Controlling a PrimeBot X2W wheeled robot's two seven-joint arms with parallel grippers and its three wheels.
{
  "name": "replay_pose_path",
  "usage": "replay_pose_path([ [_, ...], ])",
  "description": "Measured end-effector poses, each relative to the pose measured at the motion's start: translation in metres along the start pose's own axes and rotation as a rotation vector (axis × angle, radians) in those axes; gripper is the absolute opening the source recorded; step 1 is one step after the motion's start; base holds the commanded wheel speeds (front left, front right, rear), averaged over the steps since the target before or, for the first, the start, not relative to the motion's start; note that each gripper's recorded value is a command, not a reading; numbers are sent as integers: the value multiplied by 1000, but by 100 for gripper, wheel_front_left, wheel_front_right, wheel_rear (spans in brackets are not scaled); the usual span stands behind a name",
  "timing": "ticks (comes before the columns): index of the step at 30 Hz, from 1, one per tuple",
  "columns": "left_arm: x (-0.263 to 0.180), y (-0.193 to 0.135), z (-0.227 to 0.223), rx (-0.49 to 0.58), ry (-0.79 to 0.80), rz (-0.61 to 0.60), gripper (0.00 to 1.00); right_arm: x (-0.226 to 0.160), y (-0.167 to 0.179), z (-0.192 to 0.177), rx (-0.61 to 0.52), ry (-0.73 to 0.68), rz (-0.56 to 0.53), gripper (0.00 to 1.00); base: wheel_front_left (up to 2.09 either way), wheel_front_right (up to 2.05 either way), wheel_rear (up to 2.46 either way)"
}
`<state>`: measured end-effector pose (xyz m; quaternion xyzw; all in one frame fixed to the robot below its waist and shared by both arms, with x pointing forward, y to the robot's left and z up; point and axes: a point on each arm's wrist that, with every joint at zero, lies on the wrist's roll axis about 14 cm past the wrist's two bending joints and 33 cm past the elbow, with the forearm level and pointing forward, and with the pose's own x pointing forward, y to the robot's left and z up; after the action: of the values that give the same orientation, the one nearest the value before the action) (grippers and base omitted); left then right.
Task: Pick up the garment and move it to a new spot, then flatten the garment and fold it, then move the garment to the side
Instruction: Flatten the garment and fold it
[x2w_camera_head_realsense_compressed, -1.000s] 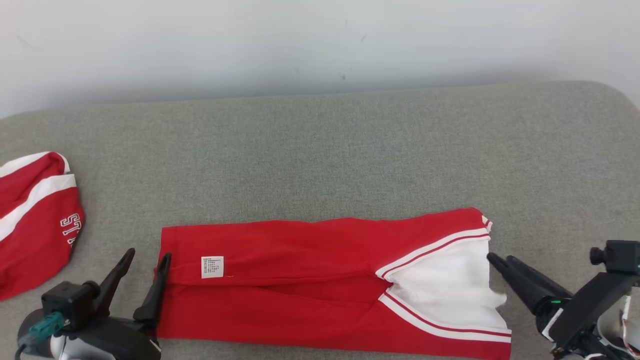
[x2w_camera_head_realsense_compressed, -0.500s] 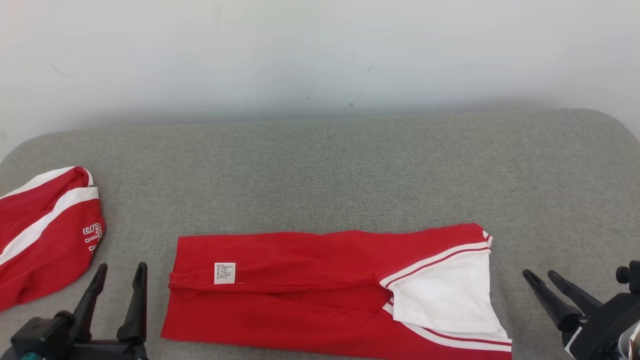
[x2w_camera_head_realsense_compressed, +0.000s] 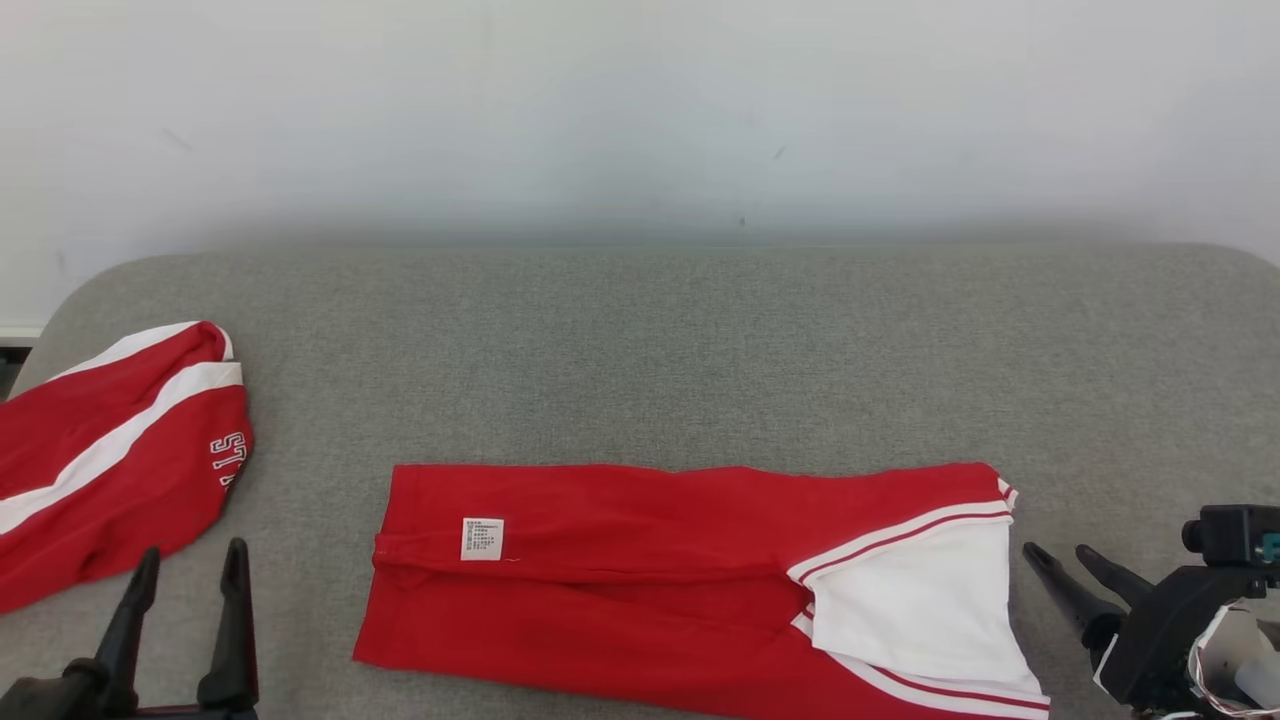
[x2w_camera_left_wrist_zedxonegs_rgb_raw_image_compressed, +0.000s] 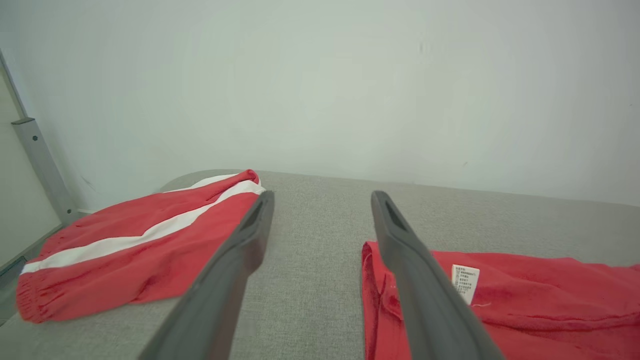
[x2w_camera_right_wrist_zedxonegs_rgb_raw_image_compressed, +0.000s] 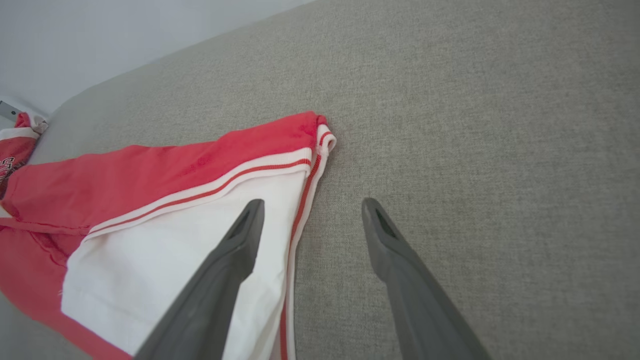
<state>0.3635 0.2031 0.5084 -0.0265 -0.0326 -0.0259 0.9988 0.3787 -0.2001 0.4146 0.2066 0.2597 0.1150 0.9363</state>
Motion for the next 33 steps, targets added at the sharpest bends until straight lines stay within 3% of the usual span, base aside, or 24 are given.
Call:
replay_pose_path([
  [21,-14,15,-3,-1,5,55,100,26,14,-46,1,283,-8,100,0,0,0],
  [22,-14,14,-3,0,6,56,100,27,15,-47,2,291,-7,89,0,0,0],
  [23,-14,14,-3,-2,6,57,100,27,15,-48,4,297,-6,38,0,0,0],
  [24,-14,14,-3,-4,6,56,100,28,16,-48,4,298,-5,4,0,0,0],
  [25,-14,14,-3,-4,6,55,100,28,17,-48,5,297,-3,0,0,0,0],
  [33,-13,12,-9,-16,18,55,100,32,21,-39,-4,267,14,0,0,0,0],
])
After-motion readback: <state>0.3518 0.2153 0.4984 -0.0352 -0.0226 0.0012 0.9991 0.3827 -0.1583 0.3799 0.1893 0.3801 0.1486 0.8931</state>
